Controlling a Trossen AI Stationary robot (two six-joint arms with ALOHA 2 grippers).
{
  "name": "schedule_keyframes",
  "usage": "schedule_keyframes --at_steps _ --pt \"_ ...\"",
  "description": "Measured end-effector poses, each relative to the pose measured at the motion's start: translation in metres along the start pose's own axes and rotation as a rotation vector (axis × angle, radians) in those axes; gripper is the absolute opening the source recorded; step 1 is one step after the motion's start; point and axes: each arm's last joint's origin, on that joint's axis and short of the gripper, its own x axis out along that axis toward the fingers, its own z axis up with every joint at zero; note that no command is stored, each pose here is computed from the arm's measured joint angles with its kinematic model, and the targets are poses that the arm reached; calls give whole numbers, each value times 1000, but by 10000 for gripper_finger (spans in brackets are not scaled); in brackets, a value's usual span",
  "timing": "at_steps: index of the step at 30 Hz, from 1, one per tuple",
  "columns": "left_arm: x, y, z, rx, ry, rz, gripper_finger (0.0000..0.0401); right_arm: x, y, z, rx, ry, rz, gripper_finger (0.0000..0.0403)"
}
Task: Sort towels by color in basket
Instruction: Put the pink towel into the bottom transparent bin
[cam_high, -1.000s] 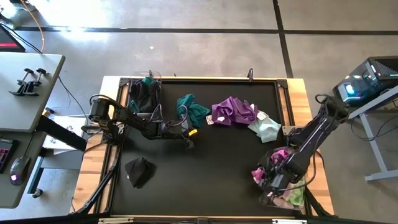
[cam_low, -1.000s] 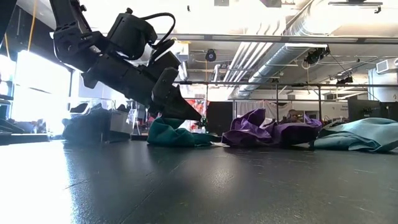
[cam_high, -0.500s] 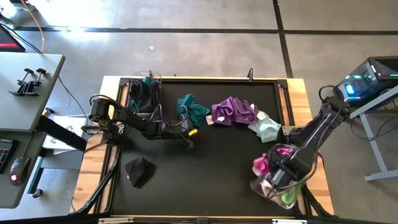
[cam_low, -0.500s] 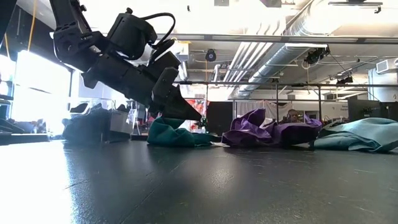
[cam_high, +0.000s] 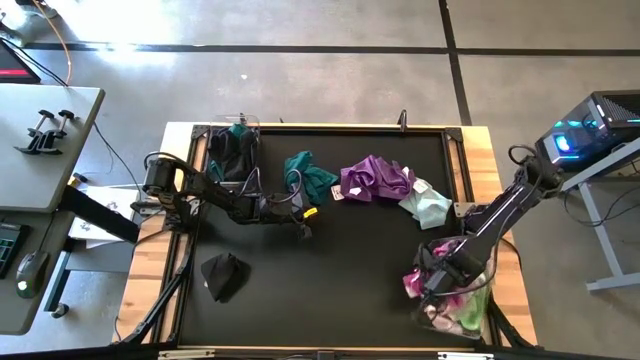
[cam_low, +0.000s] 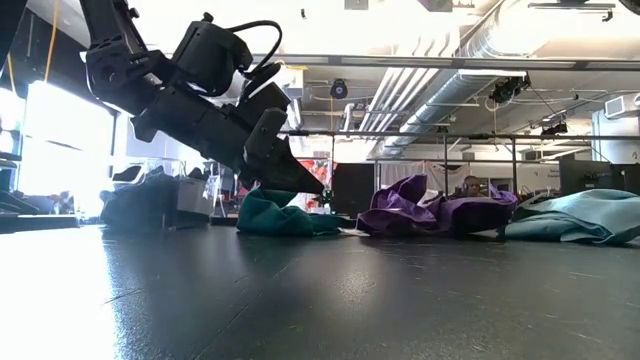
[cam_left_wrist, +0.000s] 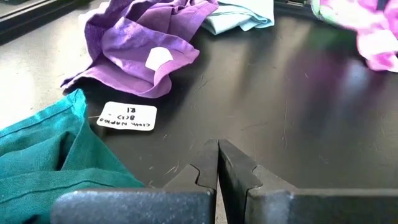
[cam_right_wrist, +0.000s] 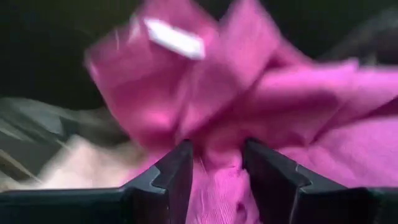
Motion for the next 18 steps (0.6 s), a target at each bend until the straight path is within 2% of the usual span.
schedule_keyframes --at_steps 4,10,18 --pt "0 0 0 0 -1 -1 0 -1 4 4 -69 -107 21 142" --pt "0 0 0 -1 -3 -1 0 -16 8 3 -74 -110 5 142" --pt "0 0 1 -19 -9 -2 0 -59 16 7 -43 -112 -11 142"
